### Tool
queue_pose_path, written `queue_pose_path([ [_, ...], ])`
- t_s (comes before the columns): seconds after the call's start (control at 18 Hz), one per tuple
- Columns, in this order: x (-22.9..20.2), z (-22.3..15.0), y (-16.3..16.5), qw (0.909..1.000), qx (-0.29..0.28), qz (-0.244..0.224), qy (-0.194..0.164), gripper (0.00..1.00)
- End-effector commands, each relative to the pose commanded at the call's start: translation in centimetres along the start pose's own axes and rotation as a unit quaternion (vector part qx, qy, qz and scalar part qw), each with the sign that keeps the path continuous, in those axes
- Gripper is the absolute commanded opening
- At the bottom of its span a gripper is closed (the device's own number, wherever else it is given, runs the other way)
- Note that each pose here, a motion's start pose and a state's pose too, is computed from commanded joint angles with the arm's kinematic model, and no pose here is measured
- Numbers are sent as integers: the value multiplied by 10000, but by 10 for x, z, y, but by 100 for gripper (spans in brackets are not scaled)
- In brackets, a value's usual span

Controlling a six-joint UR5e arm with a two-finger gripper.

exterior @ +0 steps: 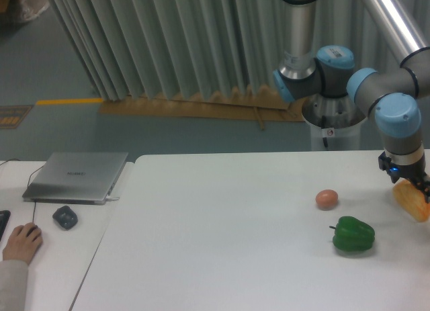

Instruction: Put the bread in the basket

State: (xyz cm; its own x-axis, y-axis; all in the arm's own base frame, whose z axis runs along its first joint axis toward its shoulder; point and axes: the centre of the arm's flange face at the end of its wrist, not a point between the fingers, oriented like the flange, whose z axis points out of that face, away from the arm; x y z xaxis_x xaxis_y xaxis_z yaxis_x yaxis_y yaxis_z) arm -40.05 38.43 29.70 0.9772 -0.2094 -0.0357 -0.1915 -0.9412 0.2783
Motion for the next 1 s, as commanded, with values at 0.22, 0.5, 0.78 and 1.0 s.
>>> queue_pose_path([
  [0.22,-14,6,18,9999,18,143,60,100],
  [0.5,-18,23,14,9997,-18,178,177,100],
  [0.78,-11,27,8,9995,-22,246,220,100],
  [1.0,-9,37,0,9991,-65,292,287,100],
])
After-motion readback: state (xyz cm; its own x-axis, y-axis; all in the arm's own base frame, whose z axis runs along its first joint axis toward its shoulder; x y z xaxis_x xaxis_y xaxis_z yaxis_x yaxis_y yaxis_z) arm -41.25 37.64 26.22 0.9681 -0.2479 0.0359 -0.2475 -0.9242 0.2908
